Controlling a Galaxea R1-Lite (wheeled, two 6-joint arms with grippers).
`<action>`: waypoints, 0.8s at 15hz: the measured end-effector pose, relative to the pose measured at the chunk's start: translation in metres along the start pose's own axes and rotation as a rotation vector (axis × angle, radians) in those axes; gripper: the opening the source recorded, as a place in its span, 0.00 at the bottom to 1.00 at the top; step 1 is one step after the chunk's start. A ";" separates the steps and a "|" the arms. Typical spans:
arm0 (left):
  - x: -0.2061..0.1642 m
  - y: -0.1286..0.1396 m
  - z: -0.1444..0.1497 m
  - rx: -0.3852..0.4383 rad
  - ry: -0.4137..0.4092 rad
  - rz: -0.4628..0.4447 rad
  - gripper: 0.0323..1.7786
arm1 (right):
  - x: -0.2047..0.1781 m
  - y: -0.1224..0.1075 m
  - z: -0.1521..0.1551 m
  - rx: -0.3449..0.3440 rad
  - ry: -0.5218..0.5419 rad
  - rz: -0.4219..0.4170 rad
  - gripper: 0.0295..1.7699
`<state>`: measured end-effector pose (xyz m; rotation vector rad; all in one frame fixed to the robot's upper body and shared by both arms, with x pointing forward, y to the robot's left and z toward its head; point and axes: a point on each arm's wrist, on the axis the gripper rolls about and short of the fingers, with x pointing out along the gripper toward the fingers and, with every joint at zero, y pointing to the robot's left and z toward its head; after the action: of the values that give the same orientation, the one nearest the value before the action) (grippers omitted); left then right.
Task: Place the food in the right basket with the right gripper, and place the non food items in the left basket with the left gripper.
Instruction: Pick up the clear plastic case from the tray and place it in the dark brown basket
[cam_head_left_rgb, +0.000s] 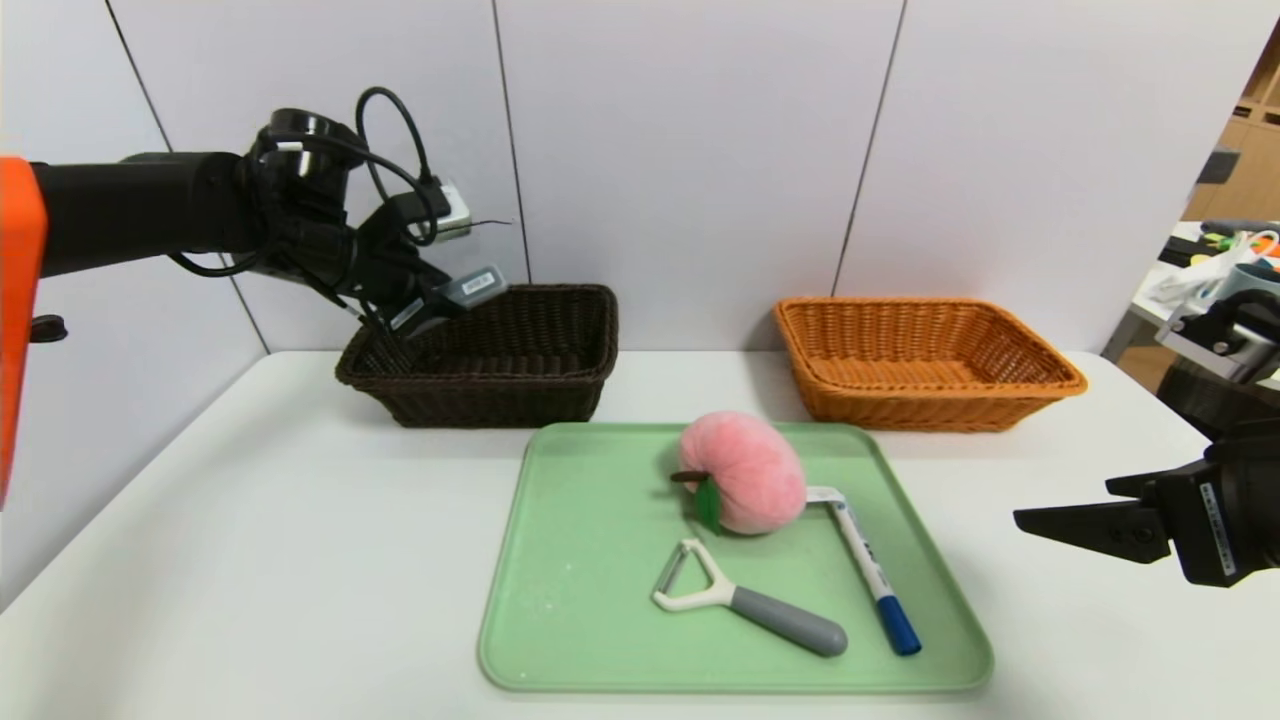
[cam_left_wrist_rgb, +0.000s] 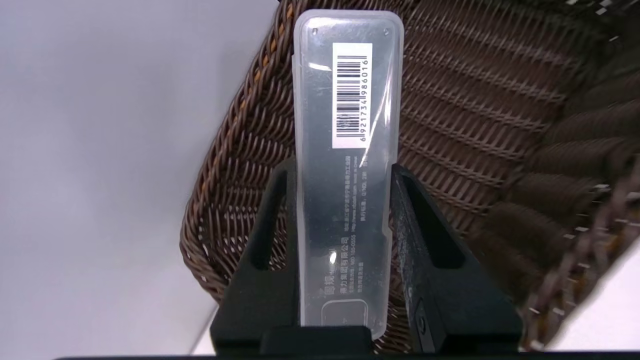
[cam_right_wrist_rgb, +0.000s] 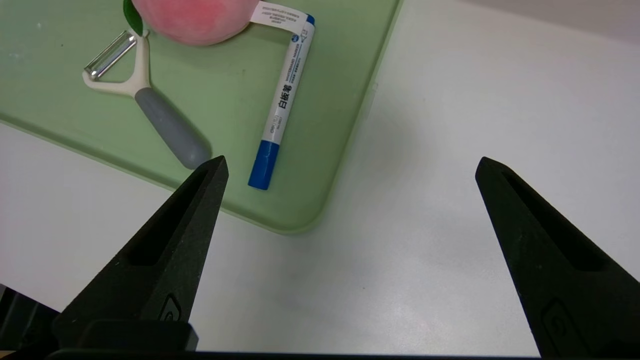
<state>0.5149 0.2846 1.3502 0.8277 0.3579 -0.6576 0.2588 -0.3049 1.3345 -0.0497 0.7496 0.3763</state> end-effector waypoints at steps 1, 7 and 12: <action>0.007 0.000 -0.004 0.022 0.005 -0.005 0.30 | 0.000 0.000 0.000 -0.001 0.001 0.000 0.97; 0.034 -0.006 -0.019 0.024 0.033 -0.046 0.39 | 0.003 0.000 -0.001 0.001 0.013 0.002 0.97; 0.042 -0.007 -0.022 0.010 0.035 -0.049 0.66 | 0.005 -0.001 -0.001 0.001 0.018 0.004 0.97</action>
<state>0.5408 0.2821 1.3098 0.8429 0.4076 -0.6917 0.2615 -0.3043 1.3306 -0.0507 0.7678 0.3792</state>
